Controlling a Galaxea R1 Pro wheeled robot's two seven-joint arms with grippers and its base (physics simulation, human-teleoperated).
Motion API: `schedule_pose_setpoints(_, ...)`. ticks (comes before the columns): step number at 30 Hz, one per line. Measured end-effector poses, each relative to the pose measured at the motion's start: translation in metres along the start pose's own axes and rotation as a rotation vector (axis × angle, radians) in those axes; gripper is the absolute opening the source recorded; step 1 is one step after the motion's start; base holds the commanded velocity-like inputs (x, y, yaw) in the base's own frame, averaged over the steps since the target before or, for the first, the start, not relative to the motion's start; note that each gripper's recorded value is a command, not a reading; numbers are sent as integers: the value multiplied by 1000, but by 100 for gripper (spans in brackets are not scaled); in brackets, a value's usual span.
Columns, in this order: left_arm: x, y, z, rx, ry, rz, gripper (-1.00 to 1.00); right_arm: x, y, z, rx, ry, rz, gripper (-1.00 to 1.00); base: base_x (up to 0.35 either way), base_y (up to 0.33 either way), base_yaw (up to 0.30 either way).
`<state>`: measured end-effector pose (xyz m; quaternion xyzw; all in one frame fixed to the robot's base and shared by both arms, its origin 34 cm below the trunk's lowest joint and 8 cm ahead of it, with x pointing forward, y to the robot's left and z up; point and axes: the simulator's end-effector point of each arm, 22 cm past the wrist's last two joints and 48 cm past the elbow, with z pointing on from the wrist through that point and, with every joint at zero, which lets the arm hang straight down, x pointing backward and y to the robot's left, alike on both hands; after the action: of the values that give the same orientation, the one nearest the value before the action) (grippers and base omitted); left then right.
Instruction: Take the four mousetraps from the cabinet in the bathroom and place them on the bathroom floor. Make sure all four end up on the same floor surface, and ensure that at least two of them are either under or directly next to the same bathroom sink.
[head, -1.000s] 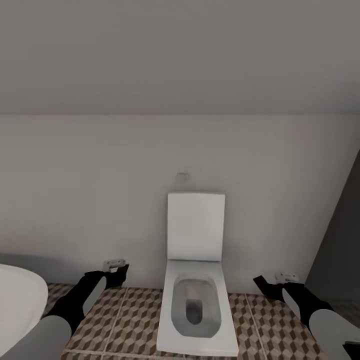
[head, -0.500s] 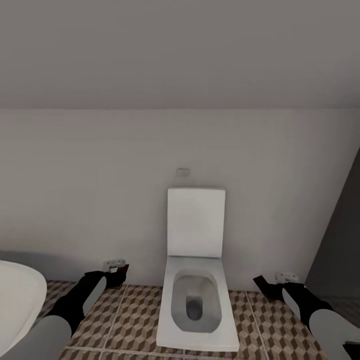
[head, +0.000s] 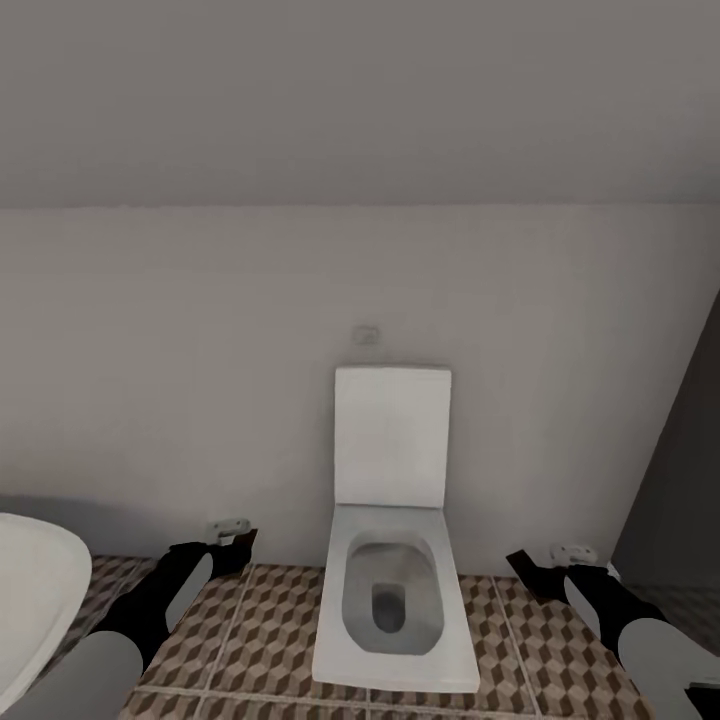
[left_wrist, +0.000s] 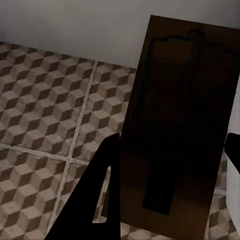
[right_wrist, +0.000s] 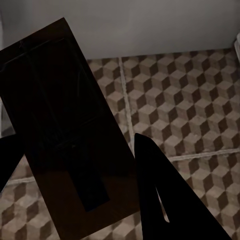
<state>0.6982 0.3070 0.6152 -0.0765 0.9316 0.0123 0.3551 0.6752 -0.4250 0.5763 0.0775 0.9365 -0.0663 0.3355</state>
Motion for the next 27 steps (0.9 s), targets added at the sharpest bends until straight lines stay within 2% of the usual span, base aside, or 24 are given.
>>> schedule_pose_setpoints(9,20,2,13,-4,16,-2,-100,14,-12,12,65,-10,-3,-100,0,0,0)
schedule_pose_setpoints(12,30,1,18,-7,28,-3,-100,17,-20,16,105,-22,1,-100,0,0,0)
schedule_pose_setpoints(16,49,-10,26,-15,52,-8,-100,24,-34,20,179,-27,10,-100,0,0,0)
schedule_pose_setpoints(20,65,-14,32,-51,68,-7,-100,35,-28,24,217,-15,14,-100,0,0,0)
schedule_pose_setpoints(27,84,-18,40,-96,83,-6,-100,59,-10,34,220,33,8,-100,0,0,0)
